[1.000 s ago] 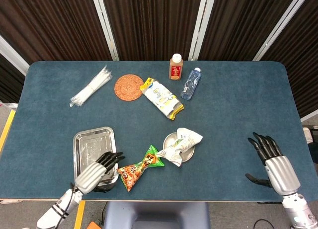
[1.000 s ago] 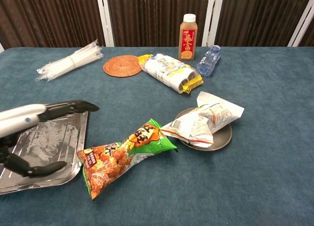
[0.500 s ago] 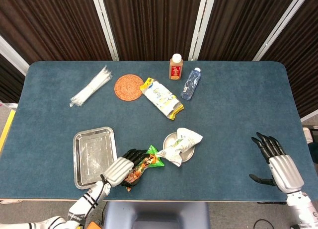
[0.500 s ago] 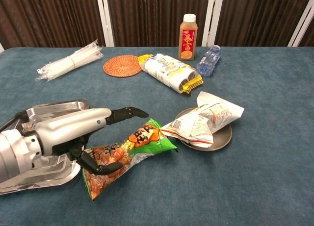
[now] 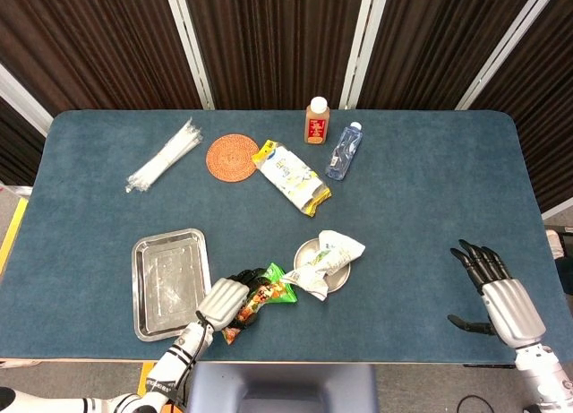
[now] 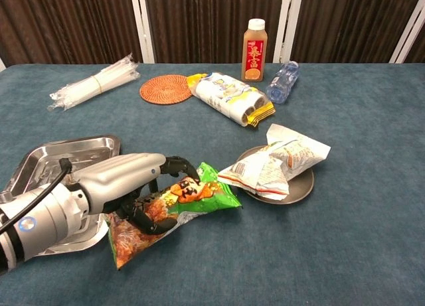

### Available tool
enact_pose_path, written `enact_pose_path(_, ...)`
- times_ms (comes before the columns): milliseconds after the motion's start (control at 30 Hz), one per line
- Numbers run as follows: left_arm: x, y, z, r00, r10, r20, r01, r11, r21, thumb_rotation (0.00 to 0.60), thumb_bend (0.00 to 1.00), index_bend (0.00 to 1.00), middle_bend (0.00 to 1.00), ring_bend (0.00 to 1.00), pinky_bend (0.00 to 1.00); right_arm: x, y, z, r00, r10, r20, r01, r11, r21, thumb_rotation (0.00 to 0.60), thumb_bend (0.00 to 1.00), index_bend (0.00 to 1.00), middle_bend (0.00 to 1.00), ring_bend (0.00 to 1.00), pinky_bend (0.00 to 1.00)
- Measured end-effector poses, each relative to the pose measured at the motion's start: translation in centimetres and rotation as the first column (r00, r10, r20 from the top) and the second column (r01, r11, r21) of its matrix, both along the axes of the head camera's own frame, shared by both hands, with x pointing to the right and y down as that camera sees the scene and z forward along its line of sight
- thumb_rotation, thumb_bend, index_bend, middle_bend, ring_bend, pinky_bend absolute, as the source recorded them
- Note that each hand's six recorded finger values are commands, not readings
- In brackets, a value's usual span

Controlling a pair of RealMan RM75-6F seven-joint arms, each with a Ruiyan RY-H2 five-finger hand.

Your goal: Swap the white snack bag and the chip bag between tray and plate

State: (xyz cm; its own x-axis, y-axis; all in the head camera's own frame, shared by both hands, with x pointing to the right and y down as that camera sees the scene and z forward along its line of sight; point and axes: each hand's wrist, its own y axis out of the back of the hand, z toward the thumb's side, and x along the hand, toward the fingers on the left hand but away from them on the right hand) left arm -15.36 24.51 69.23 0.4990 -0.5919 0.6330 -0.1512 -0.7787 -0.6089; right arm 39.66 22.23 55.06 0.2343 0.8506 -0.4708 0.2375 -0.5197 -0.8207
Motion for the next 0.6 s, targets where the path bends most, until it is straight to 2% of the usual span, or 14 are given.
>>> enact_pose_path(100, -0.1, 0.0, 0.6, 1.0, -0.015, 0.011, 0.015, 1.0, -0.001, 0.6, 0.41, 0.61, 0.44, 0.51, 0.72, 0.1, 0.0, -0.2, 1.0, 0.001, 0.003, -0.001, 1.0, 0.004, 0.6, 0.04, 0.0, 0.0, 0.0, 0.0)
enact_pose_path(233, -0.3, -0.2, 1.0, 1.0, -0.021, 0.013, 0.022, 1.0, -0.009, 0.6, 0.44, 0.67, 0.51, 0.57, 0.78, 0.1, 0.0, -0.2, 1.0, 0.0, 0.002, 0.0, 1.0, 0.003, 0.6, 0.04, 0.0, 0.0, 0.0, 0.0)
enact_pose_path(433, -0.5, -1.1, 0.1, 0.999, -0.041, -0.02, 0.042, 0.999, 0.031, 0.6, 0.48, 0.72, 0.58, 0.62, 0.83, 0.0, 0.1, 0.0, 1.0, -0.004, -0.001, 0.004, 1.0, -0.006, 0.6, 0.04, 0.0, 0.0, 0.0, 0.0)
enact_pose_path(600, -0.7, -1.9, -1.2, 0.997, -0.057, -0.051, 0.06, 0.996, 0.063, 0.6, 0.49, 0.72, 0.58, 0.63, 0.84, -0.2, 0.2, 0.1, 1.0, -0.008, -0.001, 0.008, 1.0, -0.012, 0.6, 0.04, 0.0, 0.0, 0.0, 0.0)
